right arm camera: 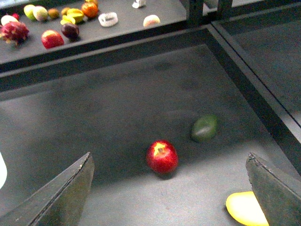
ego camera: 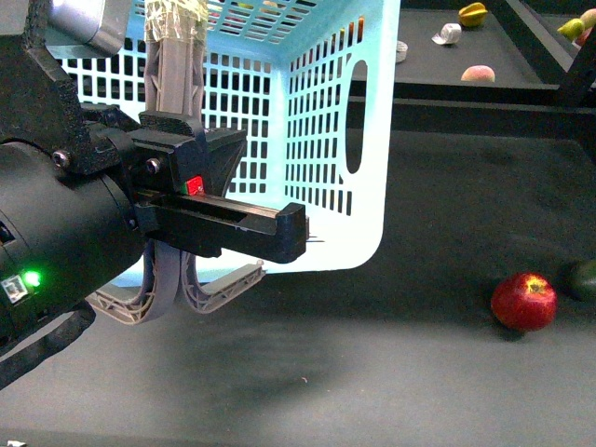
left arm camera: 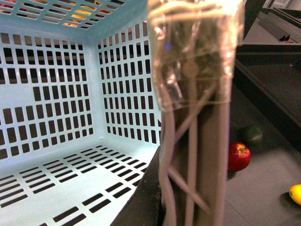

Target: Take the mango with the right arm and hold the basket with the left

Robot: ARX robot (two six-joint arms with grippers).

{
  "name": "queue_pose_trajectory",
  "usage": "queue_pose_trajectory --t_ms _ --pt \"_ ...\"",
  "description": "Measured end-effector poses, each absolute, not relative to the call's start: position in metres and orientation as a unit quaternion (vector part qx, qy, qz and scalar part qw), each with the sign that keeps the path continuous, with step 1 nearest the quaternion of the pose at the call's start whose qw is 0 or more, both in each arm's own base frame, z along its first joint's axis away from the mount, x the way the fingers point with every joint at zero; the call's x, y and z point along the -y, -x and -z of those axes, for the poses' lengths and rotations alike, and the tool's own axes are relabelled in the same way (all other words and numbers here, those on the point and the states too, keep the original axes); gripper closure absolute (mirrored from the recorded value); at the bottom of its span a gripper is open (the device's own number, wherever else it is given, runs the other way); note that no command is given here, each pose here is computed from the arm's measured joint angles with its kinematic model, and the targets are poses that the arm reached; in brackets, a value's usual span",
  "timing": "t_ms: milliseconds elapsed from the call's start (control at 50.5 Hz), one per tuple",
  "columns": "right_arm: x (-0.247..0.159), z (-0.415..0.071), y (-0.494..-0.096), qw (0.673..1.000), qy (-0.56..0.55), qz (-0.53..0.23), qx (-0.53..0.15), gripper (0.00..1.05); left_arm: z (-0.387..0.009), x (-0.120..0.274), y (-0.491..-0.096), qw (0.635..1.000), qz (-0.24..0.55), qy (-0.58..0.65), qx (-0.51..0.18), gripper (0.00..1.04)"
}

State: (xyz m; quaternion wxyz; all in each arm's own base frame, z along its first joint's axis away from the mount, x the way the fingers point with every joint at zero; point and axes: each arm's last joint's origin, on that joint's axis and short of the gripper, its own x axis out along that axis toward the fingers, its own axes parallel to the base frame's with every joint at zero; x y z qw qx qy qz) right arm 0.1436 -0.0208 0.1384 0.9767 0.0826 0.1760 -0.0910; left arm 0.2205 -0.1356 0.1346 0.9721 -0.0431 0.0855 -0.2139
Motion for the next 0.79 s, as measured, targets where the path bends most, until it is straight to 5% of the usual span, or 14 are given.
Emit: queue_pose_trajectory --t_ms 791 --pt "0.087 -0.036 -0.22 0.923 0.034 0.083 -0.373 0.08 -0.135 0.136 -0.221 0.972 0.214 0.043 -0.085 0.99"
